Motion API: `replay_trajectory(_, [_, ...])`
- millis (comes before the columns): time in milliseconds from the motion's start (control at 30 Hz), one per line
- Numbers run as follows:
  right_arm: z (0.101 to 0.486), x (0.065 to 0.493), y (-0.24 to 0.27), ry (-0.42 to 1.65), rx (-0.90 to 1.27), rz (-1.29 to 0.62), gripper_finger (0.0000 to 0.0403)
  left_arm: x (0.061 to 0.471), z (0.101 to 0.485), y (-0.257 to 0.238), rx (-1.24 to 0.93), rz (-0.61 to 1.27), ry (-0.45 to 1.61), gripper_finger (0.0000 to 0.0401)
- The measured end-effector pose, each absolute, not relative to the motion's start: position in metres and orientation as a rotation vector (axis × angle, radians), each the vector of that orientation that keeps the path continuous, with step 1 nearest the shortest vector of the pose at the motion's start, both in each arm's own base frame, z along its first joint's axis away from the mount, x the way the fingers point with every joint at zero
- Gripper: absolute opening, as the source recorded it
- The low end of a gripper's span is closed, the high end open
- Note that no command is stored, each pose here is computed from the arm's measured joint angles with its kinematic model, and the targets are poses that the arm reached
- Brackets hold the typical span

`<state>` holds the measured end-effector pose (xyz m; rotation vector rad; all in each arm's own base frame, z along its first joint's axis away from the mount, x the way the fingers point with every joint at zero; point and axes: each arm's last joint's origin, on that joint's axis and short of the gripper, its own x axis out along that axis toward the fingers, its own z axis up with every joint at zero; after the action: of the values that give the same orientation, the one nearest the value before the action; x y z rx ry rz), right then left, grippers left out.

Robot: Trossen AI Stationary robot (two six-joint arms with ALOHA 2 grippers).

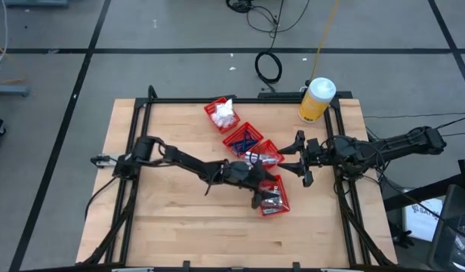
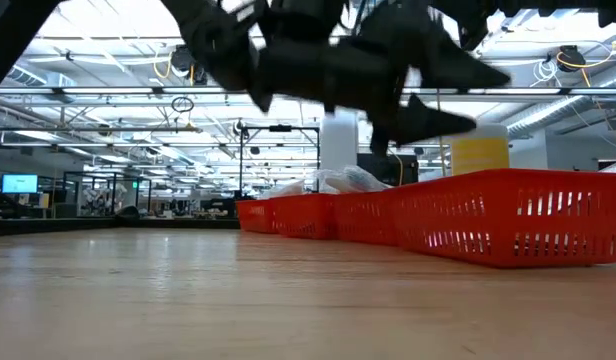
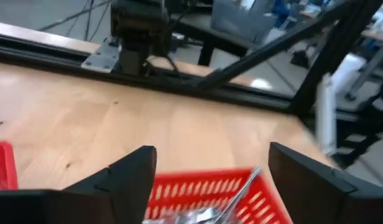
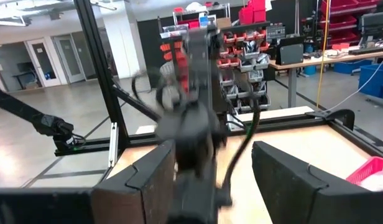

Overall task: Pick & Place Travel size toiletries
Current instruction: Return to Home Position

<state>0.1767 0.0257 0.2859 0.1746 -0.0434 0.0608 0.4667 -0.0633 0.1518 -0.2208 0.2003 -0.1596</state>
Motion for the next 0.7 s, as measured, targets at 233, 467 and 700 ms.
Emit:
replay_trajectory(233, [0.285, 0.177, 0.026, -0.033, 0.175, 0.060, 0.0201, 0.441, 0.217, -0.054, -0.322, -0.285, 0.351, 0.0335])
replay_trajectory(467, [0.285, 0.177, 0.026, -0.030, 0.174, 0.082, 0.0201, 0.383, 0.292, -0.058, -0.153, -0.324, 0.460, 0.0329])
replay_trajectory(700, [0.277, 0.172, 0.026, 0.068, 0.211, 0.078, 0.0201, 0.299, 0.351, -0.058, 0.120, -0.147, 0.558, 0.0327])
